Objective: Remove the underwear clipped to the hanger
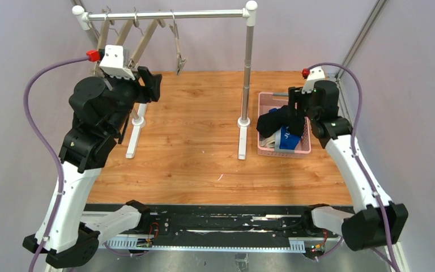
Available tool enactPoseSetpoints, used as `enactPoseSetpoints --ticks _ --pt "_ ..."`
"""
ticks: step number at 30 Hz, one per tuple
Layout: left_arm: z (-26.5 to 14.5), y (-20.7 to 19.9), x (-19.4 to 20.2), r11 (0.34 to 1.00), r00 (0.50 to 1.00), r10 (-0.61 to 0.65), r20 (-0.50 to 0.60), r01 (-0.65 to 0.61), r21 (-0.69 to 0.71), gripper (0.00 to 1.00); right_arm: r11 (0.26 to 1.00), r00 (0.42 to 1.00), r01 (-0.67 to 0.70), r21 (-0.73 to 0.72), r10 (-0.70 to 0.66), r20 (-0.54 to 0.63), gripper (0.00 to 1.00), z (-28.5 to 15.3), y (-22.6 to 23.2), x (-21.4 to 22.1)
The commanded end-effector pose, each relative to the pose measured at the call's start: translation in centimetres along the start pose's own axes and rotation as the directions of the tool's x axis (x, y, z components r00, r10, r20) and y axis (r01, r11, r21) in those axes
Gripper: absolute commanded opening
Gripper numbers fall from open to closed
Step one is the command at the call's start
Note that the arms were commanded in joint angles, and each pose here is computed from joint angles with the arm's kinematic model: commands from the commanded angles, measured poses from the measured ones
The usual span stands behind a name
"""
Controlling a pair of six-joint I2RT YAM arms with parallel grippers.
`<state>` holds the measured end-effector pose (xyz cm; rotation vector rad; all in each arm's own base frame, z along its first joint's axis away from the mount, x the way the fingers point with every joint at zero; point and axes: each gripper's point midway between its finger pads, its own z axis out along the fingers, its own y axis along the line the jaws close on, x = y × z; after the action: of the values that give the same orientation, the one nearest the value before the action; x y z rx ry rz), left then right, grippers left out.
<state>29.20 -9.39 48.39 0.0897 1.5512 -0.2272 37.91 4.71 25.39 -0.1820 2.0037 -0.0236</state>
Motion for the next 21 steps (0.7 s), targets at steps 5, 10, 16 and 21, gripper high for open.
enactPoseSetpoints --ticks 5,10,16,21 --pt "-5.6 1.1 -4.3 1.000 0.989 -0.011 0.144 0.009 0.009 0.69 0.996 0.990 -0.035 0.077 0.024 0.138 0.72 -8.4 -2.4 -4.0" --pt "-8.0 0.1 -3.4 0.995 0.991 -0.038 0.127 0.026 0.097 0.69 0.995 0.985 -0.049 0.084 0.035 0.168 0.74 -12.7 -2.8 -3.3" --pt "-9.7 -1.2 0.3 0.980 0.997 -0.064 0.047 0.054 0.192 0.69 0.994 0.979 -0.050 0.096 0.030 0.200 0.74 -16.5 -3.2 -1.7" --pt "-11.4 1.7 4.0 0.995 0.996 -0.076 0.051 0.072 0.067 0.68 0.994 0.980 -0.051 0.098 0.031 0.196 0.75 -17.9 -3.2 0.2"
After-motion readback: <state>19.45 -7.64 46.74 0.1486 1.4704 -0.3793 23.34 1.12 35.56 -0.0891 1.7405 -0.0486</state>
